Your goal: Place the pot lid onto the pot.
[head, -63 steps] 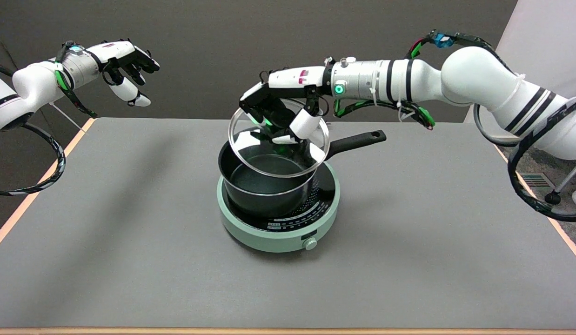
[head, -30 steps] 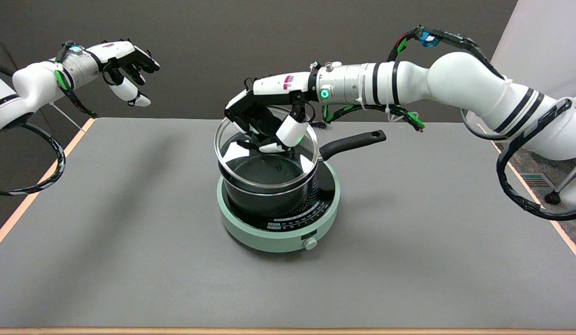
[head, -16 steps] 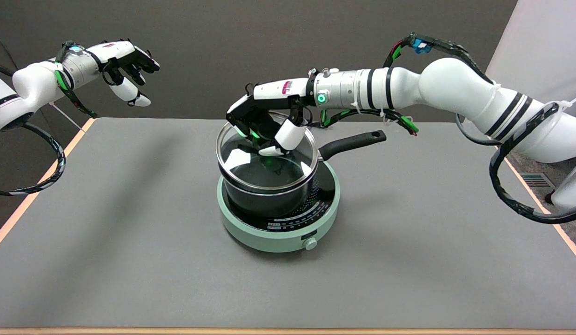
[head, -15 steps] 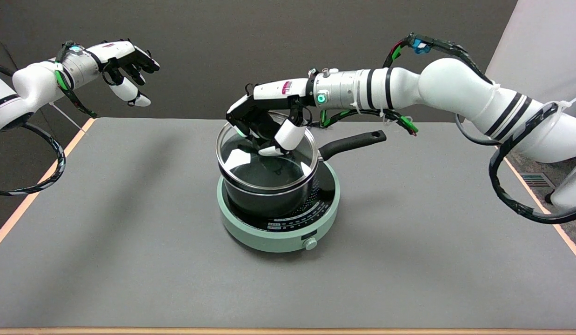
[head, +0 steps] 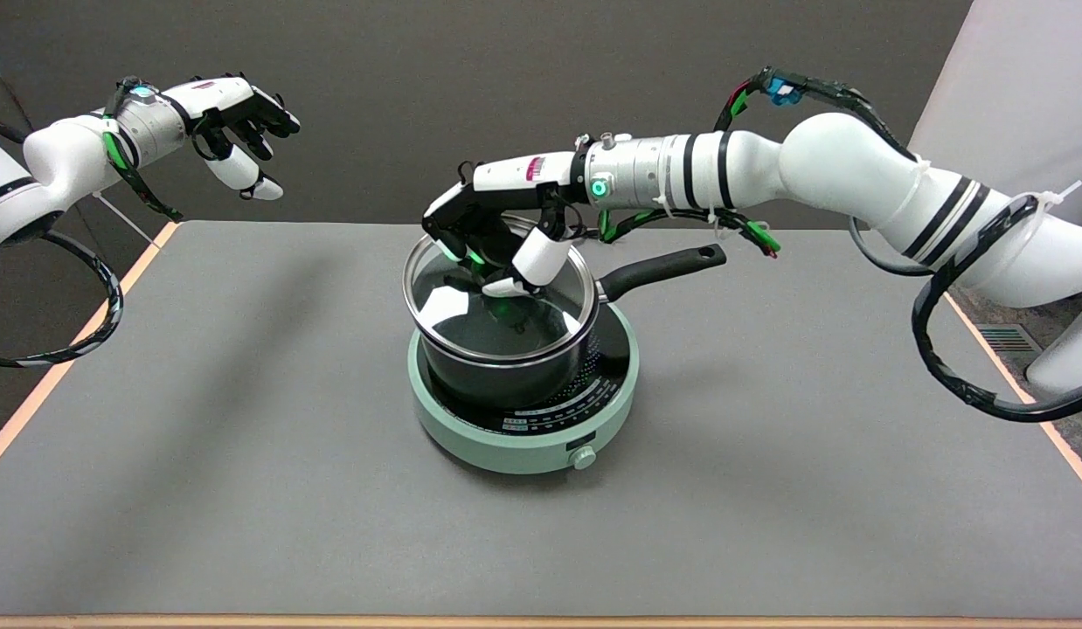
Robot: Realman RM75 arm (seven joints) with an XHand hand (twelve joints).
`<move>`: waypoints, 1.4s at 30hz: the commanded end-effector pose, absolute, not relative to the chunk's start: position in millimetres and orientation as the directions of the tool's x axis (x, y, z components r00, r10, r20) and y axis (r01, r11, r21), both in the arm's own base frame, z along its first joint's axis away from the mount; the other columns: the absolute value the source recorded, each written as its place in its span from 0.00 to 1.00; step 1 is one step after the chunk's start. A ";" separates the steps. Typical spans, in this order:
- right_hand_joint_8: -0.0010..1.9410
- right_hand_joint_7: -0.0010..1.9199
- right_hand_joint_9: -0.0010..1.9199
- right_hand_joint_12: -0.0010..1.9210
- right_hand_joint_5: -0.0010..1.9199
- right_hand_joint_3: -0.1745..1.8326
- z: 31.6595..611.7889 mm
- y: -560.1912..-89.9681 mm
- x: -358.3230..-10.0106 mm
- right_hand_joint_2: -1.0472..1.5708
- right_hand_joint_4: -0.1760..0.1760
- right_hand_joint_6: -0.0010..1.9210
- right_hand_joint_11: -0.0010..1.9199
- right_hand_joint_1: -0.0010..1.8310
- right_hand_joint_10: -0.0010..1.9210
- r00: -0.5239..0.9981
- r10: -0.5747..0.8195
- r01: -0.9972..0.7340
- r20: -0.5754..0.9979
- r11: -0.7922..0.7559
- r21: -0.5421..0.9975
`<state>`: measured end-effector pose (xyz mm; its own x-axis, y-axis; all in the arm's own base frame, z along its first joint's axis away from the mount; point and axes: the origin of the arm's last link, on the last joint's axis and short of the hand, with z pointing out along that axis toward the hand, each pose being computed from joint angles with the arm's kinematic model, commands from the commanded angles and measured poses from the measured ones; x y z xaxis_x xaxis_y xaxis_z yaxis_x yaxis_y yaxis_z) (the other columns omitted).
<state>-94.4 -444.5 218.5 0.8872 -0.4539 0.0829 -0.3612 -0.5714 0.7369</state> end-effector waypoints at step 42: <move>0.92 0.37 0.38 1.00 0.24 0.55 245.0 -431.9 -62.8 0.73 0.86 0.93 0.18 0.72 1.00 0.890 -0.444 -0.351 0.103 -0.525 0.775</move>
